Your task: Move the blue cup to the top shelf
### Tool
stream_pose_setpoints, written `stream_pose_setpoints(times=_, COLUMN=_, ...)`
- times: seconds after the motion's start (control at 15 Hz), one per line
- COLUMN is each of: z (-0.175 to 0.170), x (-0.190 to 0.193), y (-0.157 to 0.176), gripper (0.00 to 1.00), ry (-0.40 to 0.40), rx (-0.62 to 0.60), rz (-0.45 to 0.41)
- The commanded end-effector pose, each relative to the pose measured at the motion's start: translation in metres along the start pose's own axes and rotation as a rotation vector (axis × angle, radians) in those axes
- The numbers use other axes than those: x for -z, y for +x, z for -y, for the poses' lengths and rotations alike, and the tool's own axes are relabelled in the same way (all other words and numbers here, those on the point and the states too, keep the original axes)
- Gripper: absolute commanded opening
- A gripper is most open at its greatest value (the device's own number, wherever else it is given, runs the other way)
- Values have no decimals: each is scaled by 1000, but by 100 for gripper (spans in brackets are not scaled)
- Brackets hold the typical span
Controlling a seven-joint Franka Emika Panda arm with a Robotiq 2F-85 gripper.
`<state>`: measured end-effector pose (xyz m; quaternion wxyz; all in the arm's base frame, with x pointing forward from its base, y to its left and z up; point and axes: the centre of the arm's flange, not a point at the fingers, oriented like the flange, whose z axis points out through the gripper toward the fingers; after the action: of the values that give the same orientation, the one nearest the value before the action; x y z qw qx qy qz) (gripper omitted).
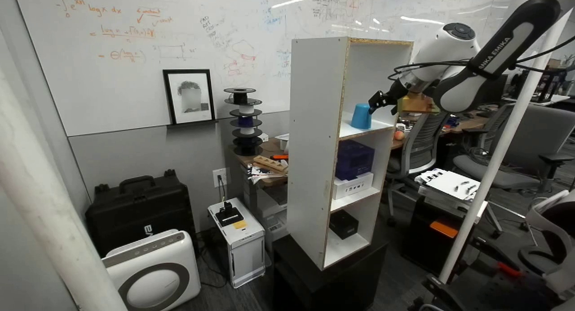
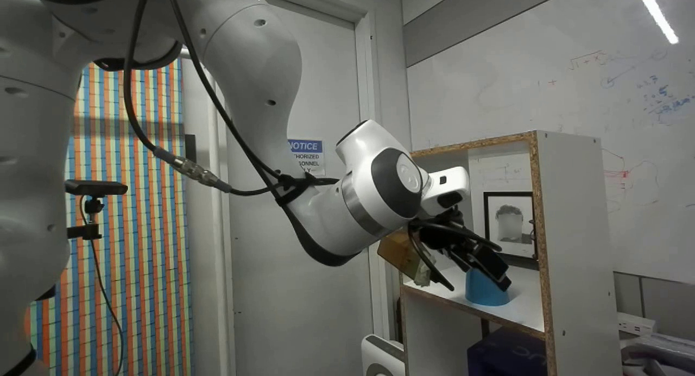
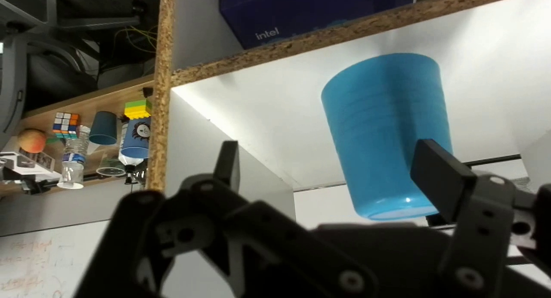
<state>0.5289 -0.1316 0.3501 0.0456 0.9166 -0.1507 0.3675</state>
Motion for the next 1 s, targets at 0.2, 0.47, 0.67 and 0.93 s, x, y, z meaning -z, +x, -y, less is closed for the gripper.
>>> stream_pose_setpoints(times=0.2, z=11, x=-13, y=15, gripper=100, ry=53, rx=-57, rz=-63)
stream_pose_setpoints(times=0.47, z=21, x=-15, y=19, gripper=100, ry=90, rx=-75, rz=-74)
stream_pose_setpoints(times=0.67, z=27, x=-22, y=23, gripper=100, ry=95, rx=-89, rz=-79)
stream_pose_setpoints(times=0.93, z=28, x=-30, y=34, gripper=100, ry=86, rx=-116, rz=-93)
